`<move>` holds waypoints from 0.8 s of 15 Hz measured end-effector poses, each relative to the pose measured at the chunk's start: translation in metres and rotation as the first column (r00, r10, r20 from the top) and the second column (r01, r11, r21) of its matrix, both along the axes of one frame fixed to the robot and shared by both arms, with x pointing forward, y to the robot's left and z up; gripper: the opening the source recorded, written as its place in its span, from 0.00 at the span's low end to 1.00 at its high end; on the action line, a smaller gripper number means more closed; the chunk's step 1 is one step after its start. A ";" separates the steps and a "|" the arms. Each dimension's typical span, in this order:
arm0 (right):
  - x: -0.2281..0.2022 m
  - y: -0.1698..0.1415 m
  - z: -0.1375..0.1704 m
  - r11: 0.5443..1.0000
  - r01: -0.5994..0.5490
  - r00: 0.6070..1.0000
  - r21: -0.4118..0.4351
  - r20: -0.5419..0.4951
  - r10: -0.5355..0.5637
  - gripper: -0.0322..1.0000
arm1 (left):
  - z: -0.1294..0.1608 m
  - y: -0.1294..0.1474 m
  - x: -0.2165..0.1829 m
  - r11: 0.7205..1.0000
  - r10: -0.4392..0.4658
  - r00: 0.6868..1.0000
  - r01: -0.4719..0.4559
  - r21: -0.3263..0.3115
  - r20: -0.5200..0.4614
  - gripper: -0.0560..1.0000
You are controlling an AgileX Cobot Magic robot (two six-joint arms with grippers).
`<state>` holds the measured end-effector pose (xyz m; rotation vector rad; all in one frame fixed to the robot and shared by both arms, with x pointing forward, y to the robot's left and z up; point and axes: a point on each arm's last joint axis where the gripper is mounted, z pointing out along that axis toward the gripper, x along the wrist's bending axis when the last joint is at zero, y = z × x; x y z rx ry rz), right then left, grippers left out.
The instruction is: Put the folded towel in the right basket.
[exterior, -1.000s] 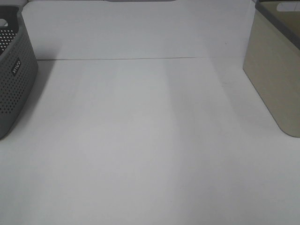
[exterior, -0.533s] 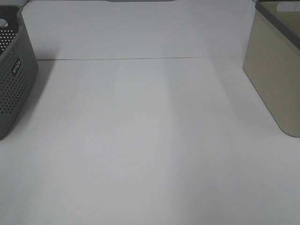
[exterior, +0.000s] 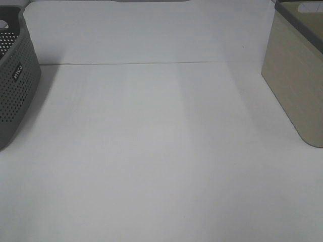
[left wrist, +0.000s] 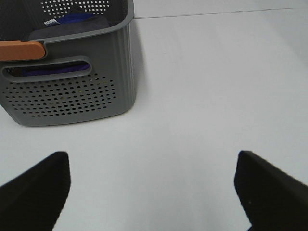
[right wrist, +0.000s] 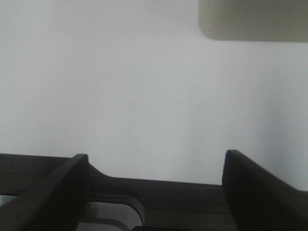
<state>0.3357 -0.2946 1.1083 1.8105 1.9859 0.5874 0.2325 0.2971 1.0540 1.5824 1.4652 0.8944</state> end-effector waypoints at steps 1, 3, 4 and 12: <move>-0.016 0.000 -0.011 1.000 0.002 1.000 0.001 0.016 -0.002 0.73 | 0.000 0.000 0.000 1.000 0.000 1.000 0.000 0.000 0.000 0.88; -0.046 0.000 -0.037 1.000 0.004 0.997 0.000 0.071 -0.004 0.73 | 0.000 0.000 0.000 1.000 0.000 1.000 0.000 0.000 0.000 0.88; -0.057 0.000 -0.048 1.000 0.005 0.994 -0.002 0.110 -0.005 0.73 | 0.000 0.000 0.000 1.000 0.000 1.000 0.000 0.000 0.000 0.88; -0.104 0.000 -0.056 0.999 0.025 0.870 0.044 0.491 -0.044 0.73 | 0.000 0.000 0.000 1.000 0.000 1.000 0.000 0.000 0.000 0.88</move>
